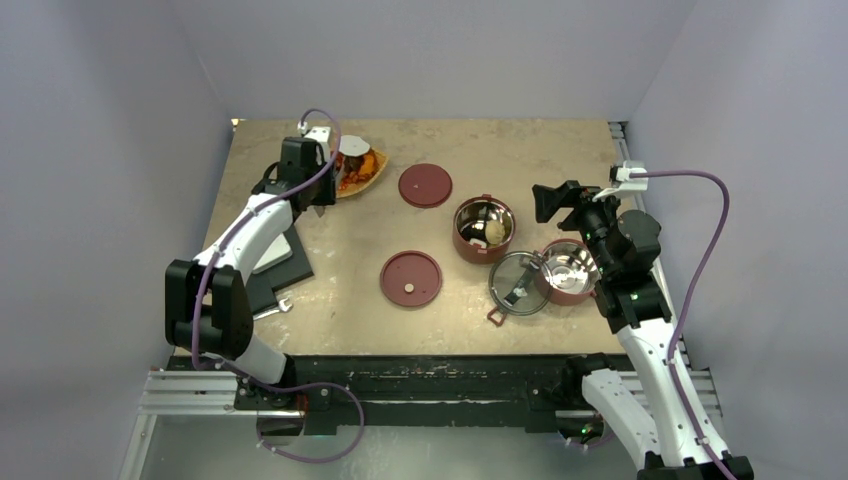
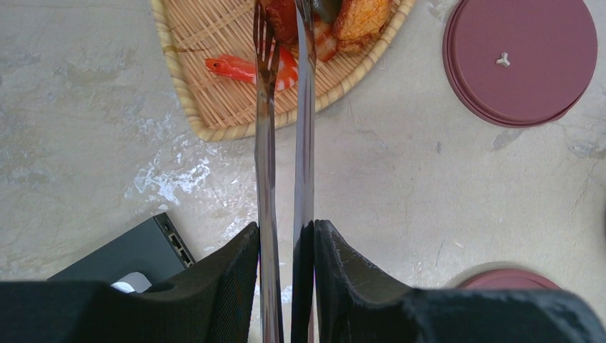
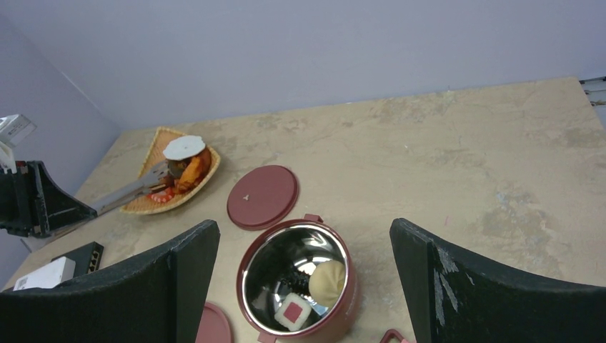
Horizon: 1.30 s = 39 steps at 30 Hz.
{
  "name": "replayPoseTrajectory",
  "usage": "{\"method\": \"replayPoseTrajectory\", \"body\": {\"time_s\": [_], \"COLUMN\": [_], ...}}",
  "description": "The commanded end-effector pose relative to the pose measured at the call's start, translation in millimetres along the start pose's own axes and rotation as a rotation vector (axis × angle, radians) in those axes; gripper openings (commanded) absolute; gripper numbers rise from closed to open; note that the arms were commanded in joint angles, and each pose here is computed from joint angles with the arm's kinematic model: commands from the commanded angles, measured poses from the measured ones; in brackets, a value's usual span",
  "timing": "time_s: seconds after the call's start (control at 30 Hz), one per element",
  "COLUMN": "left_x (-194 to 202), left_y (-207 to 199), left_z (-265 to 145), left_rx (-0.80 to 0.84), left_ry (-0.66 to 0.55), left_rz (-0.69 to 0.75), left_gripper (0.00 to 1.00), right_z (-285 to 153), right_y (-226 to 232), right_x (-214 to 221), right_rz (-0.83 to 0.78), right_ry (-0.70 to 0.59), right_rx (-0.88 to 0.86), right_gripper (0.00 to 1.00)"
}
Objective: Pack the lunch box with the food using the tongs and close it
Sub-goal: Pick up the fake food from the plate.
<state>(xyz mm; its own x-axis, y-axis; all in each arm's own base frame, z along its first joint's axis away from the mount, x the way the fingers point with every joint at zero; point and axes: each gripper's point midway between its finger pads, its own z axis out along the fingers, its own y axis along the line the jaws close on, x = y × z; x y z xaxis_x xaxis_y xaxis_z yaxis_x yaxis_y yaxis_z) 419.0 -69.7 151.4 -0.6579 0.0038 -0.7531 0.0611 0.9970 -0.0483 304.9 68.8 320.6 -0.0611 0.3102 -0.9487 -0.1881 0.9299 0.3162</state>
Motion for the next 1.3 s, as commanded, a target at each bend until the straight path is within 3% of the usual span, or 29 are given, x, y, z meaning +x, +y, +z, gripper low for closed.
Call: {"method": "replayPoseTrajectory", "body": {"time_s": [0.0,0.47,1.27], "left_x": [-11.6,-19.2,-34.1], "left_y": [1.9,5.5,18.2], "left_z": [4.5,-25.6,-58.9], "left_rx": [0.0,-0.005,-0.069], "left_ry": [-0.034,-0.114,-0.204], "left_rz": [-0.023,-0.032,-0.055], "left_gripper": [0.3,0.11,0.04], "right_z": [-0.6,-1.5,0.4], "right_y": [3.9,2.8,0.8], "right_x": [-9.0,-9.5,-9.1], "right_rz": [0.004,0.006,0.004], "right_ry": [-0.041,-0.041,-0.038], "right_rx": [-0.018,-0.01,0.001], "right_gripper": [0.93,0.93,0.93]}}
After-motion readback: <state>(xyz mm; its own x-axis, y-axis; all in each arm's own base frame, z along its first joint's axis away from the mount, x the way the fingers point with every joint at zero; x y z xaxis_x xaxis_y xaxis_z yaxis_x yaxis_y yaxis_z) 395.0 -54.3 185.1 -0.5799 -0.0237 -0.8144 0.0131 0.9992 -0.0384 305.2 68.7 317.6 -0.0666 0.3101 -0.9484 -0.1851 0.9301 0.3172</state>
